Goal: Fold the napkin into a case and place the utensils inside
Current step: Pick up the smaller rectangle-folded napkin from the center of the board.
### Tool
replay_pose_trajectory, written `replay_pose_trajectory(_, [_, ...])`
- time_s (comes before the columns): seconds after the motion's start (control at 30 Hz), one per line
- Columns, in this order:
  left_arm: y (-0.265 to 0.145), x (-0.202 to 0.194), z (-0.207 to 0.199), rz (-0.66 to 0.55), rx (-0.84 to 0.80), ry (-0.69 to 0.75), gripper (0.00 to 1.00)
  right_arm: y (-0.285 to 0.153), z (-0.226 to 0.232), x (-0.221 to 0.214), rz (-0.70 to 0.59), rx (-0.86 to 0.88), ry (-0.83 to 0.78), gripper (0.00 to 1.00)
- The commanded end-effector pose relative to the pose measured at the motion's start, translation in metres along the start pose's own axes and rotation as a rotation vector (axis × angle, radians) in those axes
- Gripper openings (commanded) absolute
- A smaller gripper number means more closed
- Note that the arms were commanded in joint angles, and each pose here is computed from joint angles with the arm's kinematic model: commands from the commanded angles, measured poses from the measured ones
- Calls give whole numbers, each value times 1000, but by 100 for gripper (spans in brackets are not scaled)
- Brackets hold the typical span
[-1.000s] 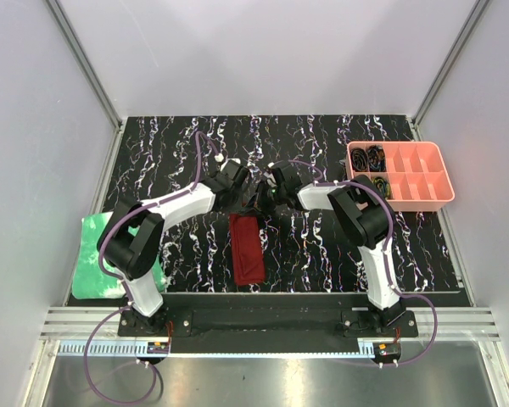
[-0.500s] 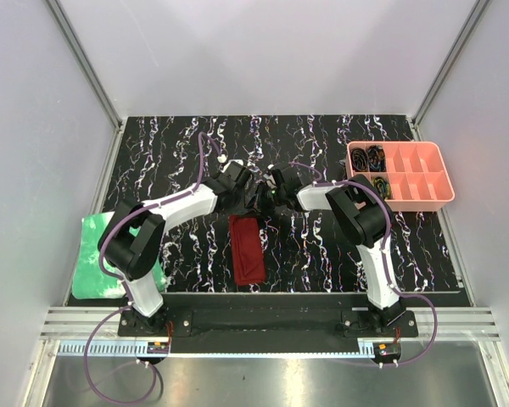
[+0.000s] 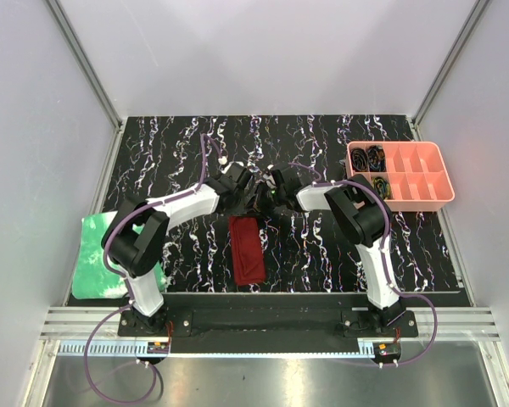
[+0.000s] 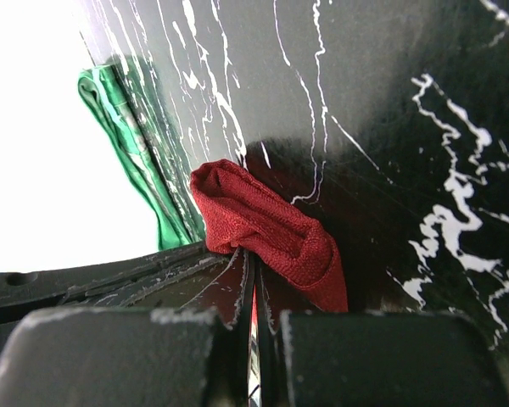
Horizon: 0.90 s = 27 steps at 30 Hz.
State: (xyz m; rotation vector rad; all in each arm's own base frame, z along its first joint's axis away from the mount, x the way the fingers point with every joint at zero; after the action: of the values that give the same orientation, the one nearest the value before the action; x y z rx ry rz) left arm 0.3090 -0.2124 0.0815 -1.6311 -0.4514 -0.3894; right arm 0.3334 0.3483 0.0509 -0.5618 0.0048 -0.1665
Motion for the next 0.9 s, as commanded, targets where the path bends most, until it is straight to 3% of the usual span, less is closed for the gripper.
replay_pose_trajectory(0.0, [-18, 19, -9, -95, -61, -30, 0, 4, 12, 6, 6, 56, 3, 0])
replay_pose_trajectory(0.33, [-17, 2, -15, -46, -151, -60, 0, 10, 41, 17, 32, 223, 88, 0])
replay_pose_trajectory(0.63, [-3, 8, 2, -33, -100, -93, 0, 17, 17, 7, 66, 147, 106, 4])
replay_pose_trajectory(0.7, [-6, 13, 8, -42, -90, -113, 0, 5, 24, 6, 35, 117, 23, 6])
replay_pose_trajectory(0.8, [-23, 24, 12, -78, -100, -144, 11, -13, 31, 2, 24, 34, -60, 8])
replay_pose_trajectory(0.87, [-43, 31, 10, -113, -143, -162, 28, -27, 39, 0, 15, 6, -112, 13])
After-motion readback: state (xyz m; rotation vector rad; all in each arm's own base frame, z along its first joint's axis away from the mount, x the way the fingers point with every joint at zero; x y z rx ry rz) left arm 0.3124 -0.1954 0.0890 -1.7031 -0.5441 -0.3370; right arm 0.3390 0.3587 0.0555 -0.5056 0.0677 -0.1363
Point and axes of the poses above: each gripper's point midway between its finger pads, its own y axis out along the fingers, its own z axis along the line the jaws close on, x = y × z, the point moved 5 cm from there along -y, back along the fingers, and after that the axes turned 3 degrees about -y, right-handed, at the moved point
